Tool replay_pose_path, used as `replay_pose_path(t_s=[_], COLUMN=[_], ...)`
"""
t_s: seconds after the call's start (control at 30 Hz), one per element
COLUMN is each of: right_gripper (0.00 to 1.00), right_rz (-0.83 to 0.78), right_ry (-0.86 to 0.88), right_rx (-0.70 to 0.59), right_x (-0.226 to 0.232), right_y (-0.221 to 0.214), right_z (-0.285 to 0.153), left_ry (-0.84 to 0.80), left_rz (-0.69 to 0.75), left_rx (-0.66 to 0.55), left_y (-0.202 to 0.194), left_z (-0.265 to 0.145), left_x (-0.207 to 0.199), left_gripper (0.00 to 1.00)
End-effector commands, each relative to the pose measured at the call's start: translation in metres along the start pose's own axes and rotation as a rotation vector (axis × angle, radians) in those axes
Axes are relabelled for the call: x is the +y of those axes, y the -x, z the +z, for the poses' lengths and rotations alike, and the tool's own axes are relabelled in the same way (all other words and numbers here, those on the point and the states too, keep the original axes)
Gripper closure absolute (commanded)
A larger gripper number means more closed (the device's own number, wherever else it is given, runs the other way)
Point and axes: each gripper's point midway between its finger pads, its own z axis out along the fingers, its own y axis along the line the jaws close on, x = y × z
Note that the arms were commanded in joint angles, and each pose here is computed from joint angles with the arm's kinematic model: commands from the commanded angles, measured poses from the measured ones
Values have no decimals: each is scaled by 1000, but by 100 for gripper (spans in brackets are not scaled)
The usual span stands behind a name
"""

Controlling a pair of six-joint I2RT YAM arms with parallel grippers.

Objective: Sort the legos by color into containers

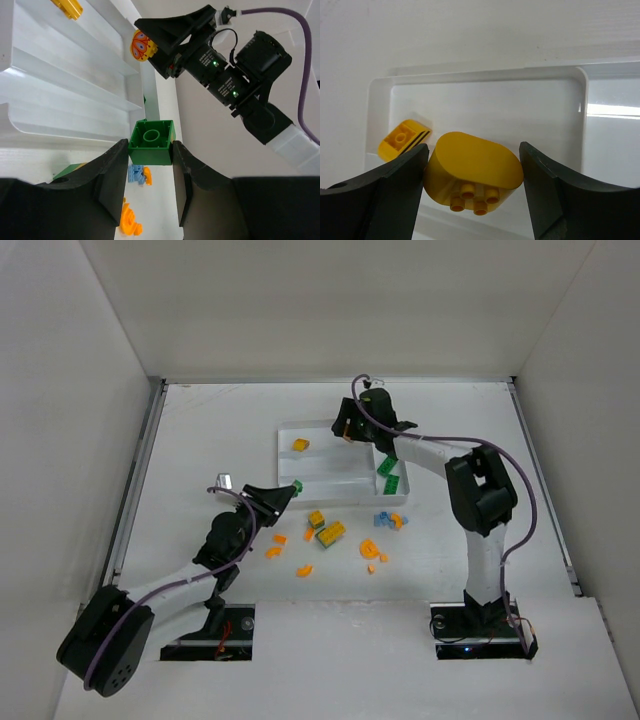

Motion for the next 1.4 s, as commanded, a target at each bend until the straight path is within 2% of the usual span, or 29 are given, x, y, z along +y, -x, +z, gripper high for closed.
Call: replay_pose_path(t_s=[0.0, 0.27, 0.4, 0.53, 0.63, 0.7, 0.77, 0.9, 0.97, 1.07, 1.17, 1.23, 1.37], right_gripper=[32, 27, 14, 6, 6, 9, 19, 62, 72, 74, 70, 66, 64], right_rz=[-88, -147, -156, -154, -145, -133, -106, 7, 66, 159, 212, 228, 272], right_ry=[-51, -66, -48, -14, 13, 27, 21, -13, -49, -108, -133, -146, -155], right_rx=[6, 4, 11, -27, -85, -136, -199, -313, -341, -386, -427, -445, -449], right_x=[-1, 18, 33, 48, 55, 55, 40, -9, -37, -72, -92, -101, -116], right_y=[13, 3, 1, 17, 37, 48, 57, 58, 49, 32, 23, 19, 16], right_z=[4, 21, 21, 2, -25, -52, -79, -134, -155, -182, -200, -208, -210], left_ry=[-40, -39, -43, -57, -71, -83, -103, -132, -137, -129, -90, -59, -9], left_rz=[26, 36, 36, 43, 58, 78, 108, 176, 216, 268, 333, 377, 430], left_rx=[8, 20, 21, 25, 46, 68, 99, 175, 212, 274, 322, 346, 371], left_y=[-2, -6, -7, -9, -14, -22, -33, -65, -83, -113, -138, -151, -166], left_z=[-1, 2, 5, 9, 18, 26, 36, 59, 71, 90, 111, 123, 141], left_x=[-7, -6, -8, -17, -28, -37, -49, -71, -80, -87, -81, -74, -64], left_gripper=[77, 77, 77, 77, 77, 77, 77, 77, 77, 77, 78, 78, 79])
